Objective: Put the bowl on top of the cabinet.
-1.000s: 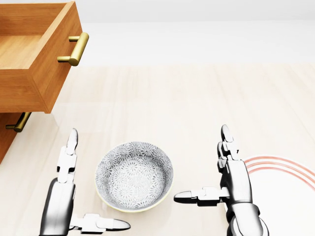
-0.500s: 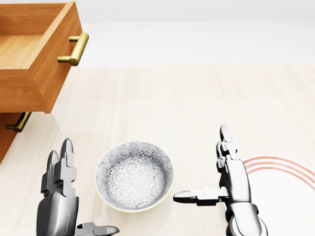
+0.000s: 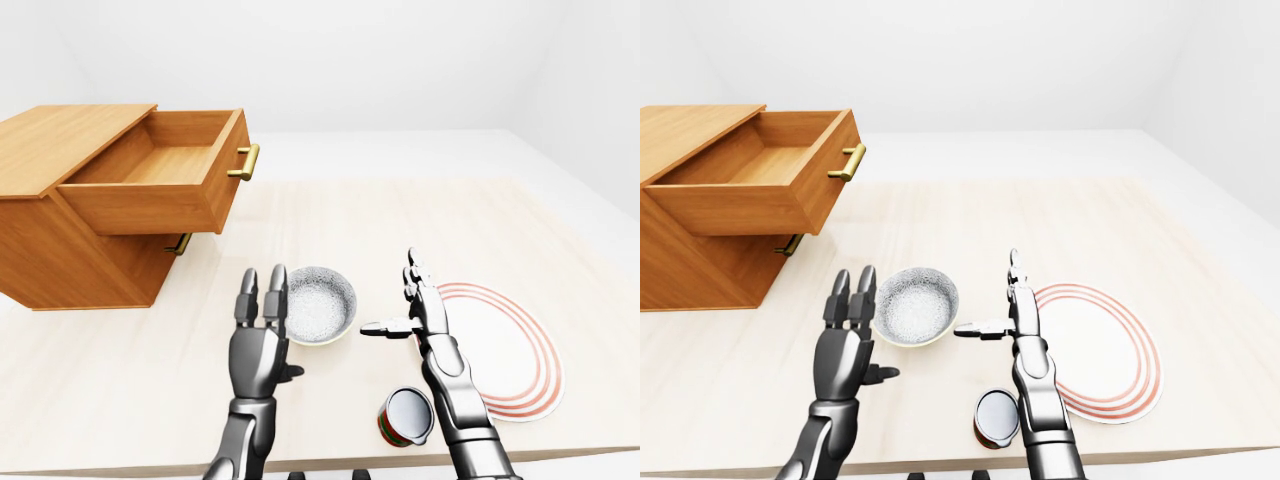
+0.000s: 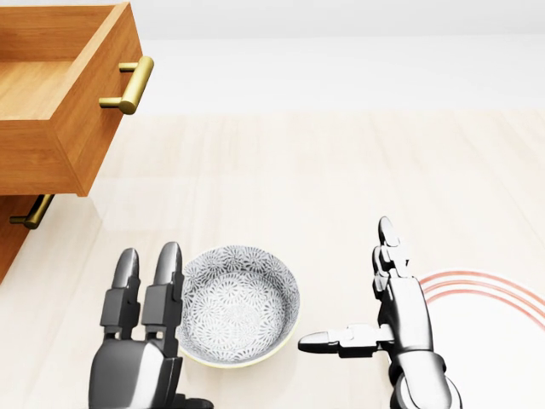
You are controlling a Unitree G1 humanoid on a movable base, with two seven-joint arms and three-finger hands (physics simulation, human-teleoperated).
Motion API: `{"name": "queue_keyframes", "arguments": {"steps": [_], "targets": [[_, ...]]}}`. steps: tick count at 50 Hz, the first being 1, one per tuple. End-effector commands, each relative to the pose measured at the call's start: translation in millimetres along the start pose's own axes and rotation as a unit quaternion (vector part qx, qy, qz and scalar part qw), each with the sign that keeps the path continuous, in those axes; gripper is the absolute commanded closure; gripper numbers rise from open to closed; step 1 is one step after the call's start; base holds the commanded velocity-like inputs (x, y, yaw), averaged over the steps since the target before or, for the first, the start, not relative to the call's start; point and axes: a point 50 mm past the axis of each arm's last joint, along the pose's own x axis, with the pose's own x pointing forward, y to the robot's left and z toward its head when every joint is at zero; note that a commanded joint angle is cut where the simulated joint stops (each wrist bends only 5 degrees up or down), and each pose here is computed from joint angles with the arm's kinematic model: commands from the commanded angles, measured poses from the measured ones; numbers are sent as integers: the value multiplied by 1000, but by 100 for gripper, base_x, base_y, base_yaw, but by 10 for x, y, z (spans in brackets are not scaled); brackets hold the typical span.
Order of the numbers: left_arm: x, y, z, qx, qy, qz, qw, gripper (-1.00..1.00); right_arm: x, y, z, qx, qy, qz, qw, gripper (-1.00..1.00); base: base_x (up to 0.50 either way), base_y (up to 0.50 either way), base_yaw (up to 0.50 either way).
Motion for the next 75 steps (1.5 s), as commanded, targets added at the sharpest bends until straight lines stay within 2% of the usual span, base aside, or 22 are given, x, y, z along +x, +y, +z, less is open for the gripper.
{"name": "queue_keyframes", "arguments": {"steps": [1, 7, 29, 49, 50, 51, 75], "targets": [[-34, -145, 117, 25, -46, -34, 998, -100, -1, 6, 2, 0, -1, 2, 1000, -100, 0, 0, 0], [-54, -164, 164, 34, -62, -40, 997, -100, -10, 10, 12, 0, -2, 3, 1000, -100, 0, 0, 0], [15, -285, 149, 27, -56, -54, 997, -100, -26, 34, 15, -4, -5, 9, 1000, -100, 0, 0, 0], [-9, -372, 128, 30, -52, -73, 996, -100, -34, 47, 13, -3, -7, 13, 1000, -100, 0, 0, 0], [-19, -375, 128, 29, -52, -74, 995, -63, -38, 48, 19, -3, -7, 13, 1000, -100, 0, 0, 0], [-35, -391, 119, 35, -55, -80, 995, 95, -38, 46, 16, -3, -7, 13, 1000, -100, 0, 0, 0], [-45, -324, 80, 24, -38, -69, 997, 94, -60, 31, 44, 2, -11, 10, 1000, -100, 0, 0, 0]]}}
